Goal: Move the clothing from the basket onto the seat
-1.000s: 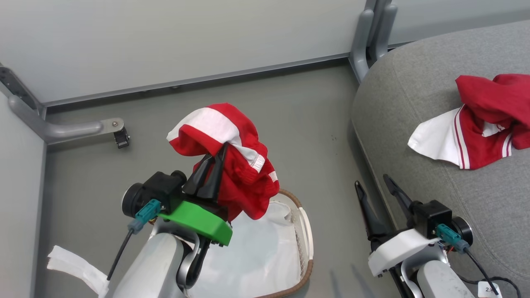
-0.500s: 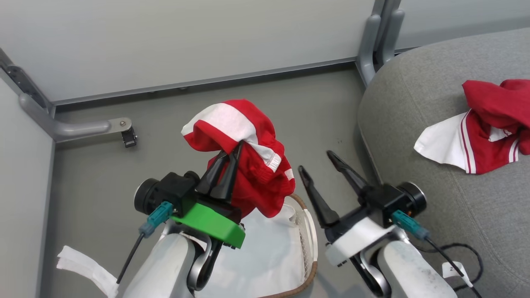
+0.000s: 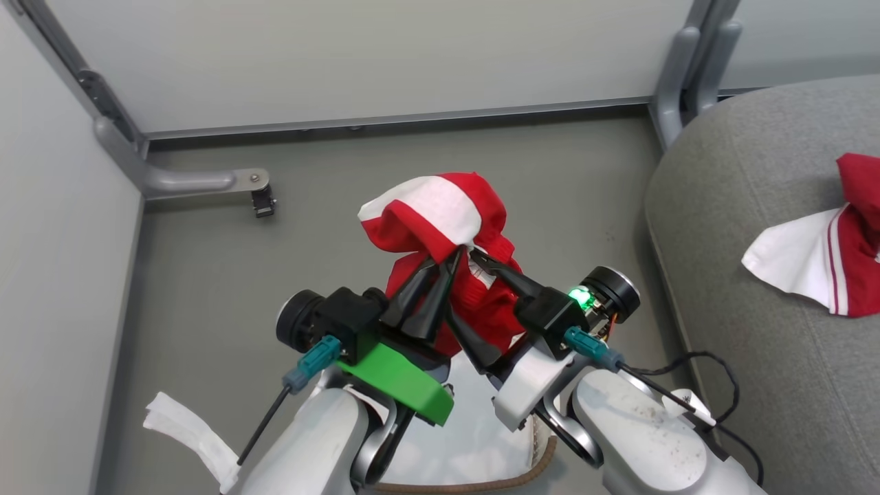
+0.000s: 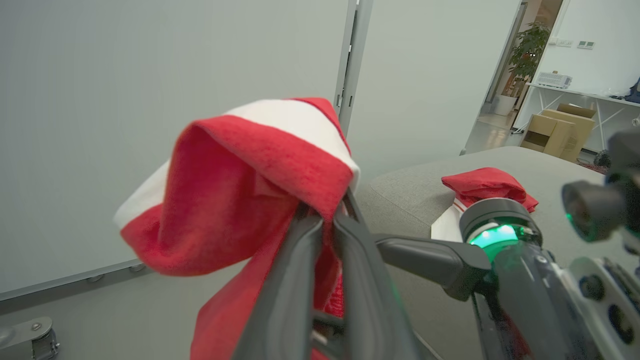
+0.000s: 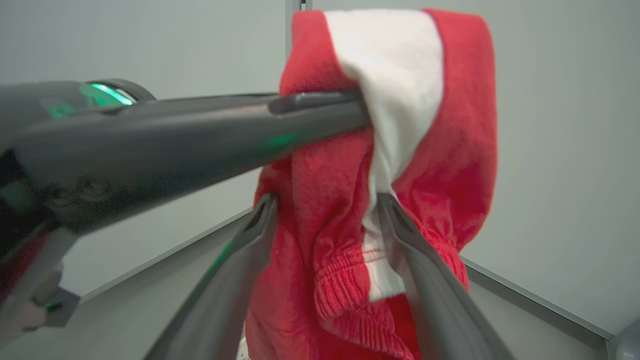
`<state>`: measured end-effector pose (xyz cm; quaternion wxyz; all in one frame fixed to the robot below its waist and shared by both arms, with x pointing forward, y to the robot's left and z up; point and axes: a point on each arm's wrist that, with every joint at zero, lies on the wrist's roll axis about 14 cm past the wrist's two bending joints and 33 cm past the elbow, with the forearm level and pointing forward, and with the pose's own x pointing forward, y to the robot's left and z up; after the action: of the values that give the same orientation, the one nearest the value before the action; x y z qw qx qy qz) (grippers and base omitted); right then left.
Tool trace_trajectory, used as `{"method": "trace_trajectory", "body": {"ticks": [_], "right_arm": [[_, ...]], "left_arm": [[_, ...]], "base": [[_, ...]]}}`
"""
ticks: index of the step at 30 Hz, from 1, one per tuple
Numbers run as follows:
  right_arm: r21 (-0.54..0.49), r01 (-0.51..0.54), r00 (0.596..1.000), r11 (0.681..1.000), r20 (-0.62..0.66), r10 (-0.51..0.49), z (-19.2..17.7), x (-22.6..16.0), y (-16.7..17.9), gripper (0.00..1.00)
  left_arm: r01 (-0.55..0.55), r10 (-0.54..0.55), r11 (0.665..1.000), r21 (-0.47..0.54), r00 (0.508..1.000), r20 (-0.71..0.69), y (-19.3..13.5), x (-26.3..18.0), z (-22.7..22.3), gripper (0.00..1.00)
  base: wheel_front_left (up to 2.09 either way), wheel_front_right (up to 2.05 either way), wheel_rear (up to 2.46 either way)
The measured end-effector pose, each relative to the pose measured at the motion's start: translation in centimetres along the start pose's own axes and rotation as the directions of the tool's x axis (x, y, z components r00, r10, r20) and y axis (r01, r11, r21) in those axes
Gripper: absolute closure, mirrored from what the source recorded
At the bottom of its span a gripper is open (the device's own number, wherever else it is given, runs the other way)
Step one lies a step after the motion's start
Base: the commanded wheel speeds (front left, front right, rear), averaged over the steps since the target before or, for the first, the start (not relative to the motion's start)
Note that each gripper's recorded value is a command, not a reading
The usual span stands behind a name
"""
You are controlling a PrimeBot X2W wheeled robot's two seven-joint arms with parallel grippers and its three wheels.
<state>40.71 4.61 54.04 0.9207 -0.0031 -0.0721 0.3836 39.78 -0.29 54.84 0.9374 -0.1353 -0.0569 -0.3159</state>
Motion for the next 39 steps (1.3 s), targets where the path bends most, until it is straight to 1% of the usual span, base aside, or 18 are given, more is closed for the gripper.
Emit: {"method": "trace_trajectory", "body": {"ticks": [11, 12, 13, 14, 21, 24, 26, 27, 32, 35, 39], "right_arm": [[0.009, -0.041, 0.999, 0.999, -0.020, 0.041, -0.9, 1.5, 0.8, 0.00], [0.017, -0.043, 0.999, 0.999, -0.023, 0.043, -1.0, 1.7, 0.9, 0.20], [0.027, -0.045, 0.999, 0.999, -0.024, 0.046, -1.1, 1.8, 0.9, 0.74], [0.034, -0.046, 0.999, 0.998, -0.024, 0.047, -1.1, 1.9, 1.0, 1.00], [0.091, -0.017, 0.999, 0.996, -0.037, 0.021, -2.0, 2.4, 0.2, 1.00], [0.108, 0.029, 0.999, 0.994, -0.026, -0.026, -1.8, 2.1, -1.2, 1.00], [0.116, 0.063, 0.998, 0.991, -0.020, -0.061, -1.6, 1.6, -2.1, 1.00], [0.120, 0.084, 0.996, 0.989, -0.016, -0.082, -1.5, 1.4, -2.7, 1.00], [0.127, 0.200, 0.980, 0.972, -0.015, -0.199, -1.5, -0.9, -5.9, 1.00], [0.122, 0.274, 0.961, 0.954, -0.011, -0.275, -1.2, -2.5, -8.1, 1.00], [0.108, 0.370, 0.929, 0.923, -0.025, -0.370, -1.4, -5.4, -10.5, 1.00]], "left_arm": [[0.014, -0.014, 1.000, -0.024, 1.000, -0.002, -1.0, -0.6, 0.1, 1.00], [0.017, -0.017, 0.999, -0.027, 1.000, -0.001, -1.1, -0.6, 0.2, 1.00], [0.014, -0.014, 0.999, -0.037, 1.000, 0.000, -1.1, -0.7, 0.2, 1.00], [0.011, -0.011, 0.999, -0.042, 1.000, 0.000, -1.1, -0.7, 0.2, 1.00], [-0.028, 0.028, 0.999, -0.038, 1.000, 0.004, 0.3, -0.9, 0.4, 1.00], [-0.039, 0.039, 0.999, -0.028, 0.999, 0.005, 0.8, -0.8, 0.3, 1.00], [-0.040, 0.041, 0.999, -0.018, 0.999, 0.006, 1.0, -0.5, 0.3, 0.42], [-0.041, 0.041, 0.999, -0.013, 0.999, 0.002, 1.1, -0.4, 0.2, 0.00], [-0.023, 0.023, 1.000, -0.009, 0.999, -0.022, 0.8, 0.2, -1.0, 0.00], [0.009, -0.010, 1.000, -0.011, 0.999, -0.039, 0.0, 0.8, -1.8, 0.00], [0.065, -0.066, 0.998, -0.021, 0.996, -0.058, -1.4, 1.9, -2.8, 0.00]], "base": [[0.00, 0.00, 0.00], [0.00, 0.00, 0.00], [0.00, 0.00, 0.00], [0.00, 0.00, 0.00], [0.00, 0.00, 0.00], [0.00, 0.00, 0.00], [0.00, 0.00, 0.00], [0.00, 0.00, 0.00], [0.00, 0.00, 0.00], [0.00, 0.00, 0.00], [0.00, 0.00, 0.00]]}}
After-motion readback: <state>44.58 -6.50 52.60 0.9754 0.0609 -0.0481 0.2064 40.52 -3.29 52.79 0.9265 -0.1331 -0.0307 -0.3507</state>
